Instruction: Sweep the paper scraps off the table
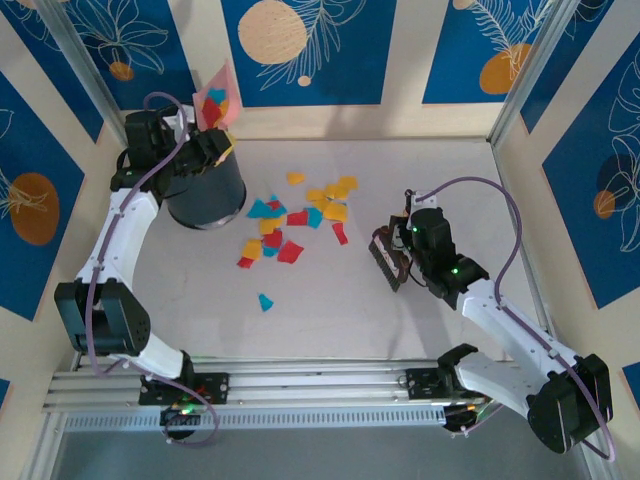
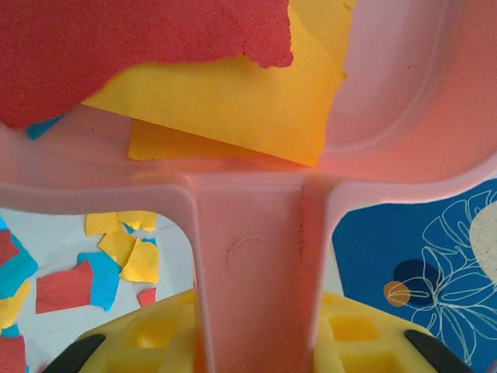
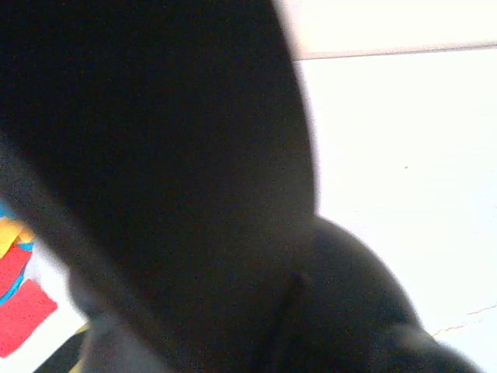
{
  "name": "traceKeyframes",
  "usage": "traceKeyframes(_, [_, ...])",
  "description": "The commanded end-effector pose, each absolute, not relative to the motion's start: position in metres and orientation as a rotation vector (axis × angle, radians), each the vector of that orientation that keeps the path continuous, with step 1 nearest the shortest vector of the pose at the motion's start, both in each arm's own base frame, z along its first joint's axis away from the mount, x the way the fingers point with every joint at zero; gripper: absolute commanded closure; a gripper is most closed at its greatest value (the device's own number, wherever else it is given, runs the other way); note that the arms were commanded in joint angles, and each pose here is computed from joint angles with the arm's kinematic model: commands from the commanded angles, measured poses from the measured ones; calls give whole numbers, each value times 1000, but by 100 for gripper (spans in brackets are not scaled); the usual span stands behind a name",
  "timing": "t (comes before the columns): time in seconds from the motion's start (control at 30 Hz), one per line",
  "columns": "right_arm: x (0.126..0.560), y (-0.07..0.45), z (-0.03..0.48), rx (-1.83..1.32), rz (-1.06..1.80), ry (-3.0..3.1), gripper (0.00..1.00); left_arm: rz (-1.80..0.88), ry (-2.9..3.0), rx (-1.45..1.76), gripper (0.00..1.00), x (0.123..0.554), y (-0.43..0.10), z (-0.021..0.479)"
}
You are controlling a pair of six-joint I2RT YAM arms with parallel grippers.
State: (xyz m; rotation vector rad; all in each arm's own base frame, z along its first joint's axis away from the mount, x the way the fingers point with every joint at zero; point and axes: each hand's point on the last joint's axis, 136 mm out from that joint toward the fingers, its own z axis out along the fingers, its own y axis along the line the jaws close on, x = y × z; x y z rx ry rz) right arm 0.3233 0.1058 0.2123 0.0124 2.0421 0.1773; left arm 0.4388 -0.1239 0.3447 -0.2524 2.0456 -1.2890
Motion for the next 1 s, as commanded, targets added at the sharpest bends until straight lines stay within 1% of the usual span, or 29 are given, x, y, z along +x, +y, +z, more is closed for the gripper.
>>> traceKeyframes(0.0, [325, 106, 220, 38, 202, 2015, 100, -1350, 1952, -233, 100, 435, -120, 371])
traceKeyframes(0.47, [326, 106, 220, 40, 204, 2018, 100, -1462, 1865, -375, 100, 449, -102, 369])
traceKeyframes(0.97, [327, 106, 216, 39, 204, 2030, 100, -1730, 1720, -506, 100, 468, -99, 366])
